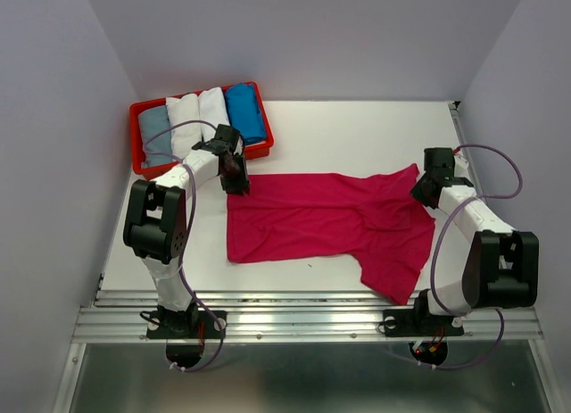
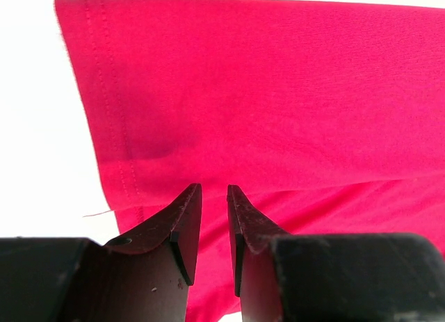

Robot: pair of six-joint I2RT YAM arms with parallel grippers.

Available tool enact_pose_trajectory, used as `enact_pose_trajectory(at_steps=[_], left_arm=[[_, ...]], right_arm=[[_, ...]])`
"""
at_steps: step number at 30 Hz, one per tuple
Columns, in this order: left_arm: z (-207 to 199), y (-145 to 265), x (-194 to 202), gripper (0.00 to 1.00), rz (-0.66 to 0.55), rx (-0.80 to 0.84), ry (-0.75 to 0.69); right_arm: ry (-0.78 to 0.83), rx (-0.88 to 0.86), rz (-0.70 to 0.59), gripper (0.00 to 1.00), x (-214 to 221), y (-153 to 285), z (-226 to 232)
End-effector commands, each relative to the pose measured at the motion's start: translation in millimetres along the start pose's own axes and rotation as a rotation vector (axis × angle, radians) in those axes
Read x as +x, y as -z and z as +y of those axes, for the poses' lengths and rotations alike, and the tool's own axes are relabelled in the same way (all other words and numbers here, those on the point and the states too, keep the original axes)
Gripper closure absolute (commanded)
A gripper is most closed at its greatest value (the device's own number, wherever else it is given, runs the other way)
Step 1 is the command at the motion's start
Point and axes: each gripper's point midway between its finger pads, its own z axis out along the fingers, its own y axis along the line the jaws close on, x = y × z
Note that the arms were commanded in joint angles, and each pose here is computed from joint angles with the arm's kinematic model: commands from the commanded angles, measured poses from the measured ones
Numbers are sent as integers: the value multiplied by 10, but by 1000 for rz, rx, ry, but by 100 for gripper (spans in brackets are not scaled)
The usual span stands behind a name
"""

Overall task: Roll the t-shirts
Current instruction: Fold the T-shirt at the center of the board.

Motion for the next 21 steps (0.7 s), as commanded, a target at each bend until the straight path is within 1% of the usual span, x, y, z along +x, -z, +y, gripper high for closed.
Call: enact_pose_trajectory(at_steps=[1, 4, 7, 12, 14, 16, 21], left_arm=[[11, 10, -44, 67, -11, 7, -12], [10, 15, -48, 67, -13, 6, -8], [3, 22, -73, 67, -16, 9, -1], [-68, 21, -175, 67, -44, 30, 10], [-9, -71, -170, 67, -39, 3, 23], [58, -202, -85, 67, 2, -24, 35], [184, -306, 64, 67, 38, -73, 63]], right_arm=[[-3, 115, -13, 99, 65, -109, -264], [3, 153, 16, 99, 201, -195, -355], [0, 146, 30, 99, 271, -240, -356], [2, 141, 31, 99, 261, -263, -331], [3, 144, 27, 99, 248, -268, -331], [5, 146, 30, 99, 258, -277, -335], [-5, 166, 45, 99, 285, -323, -417]])
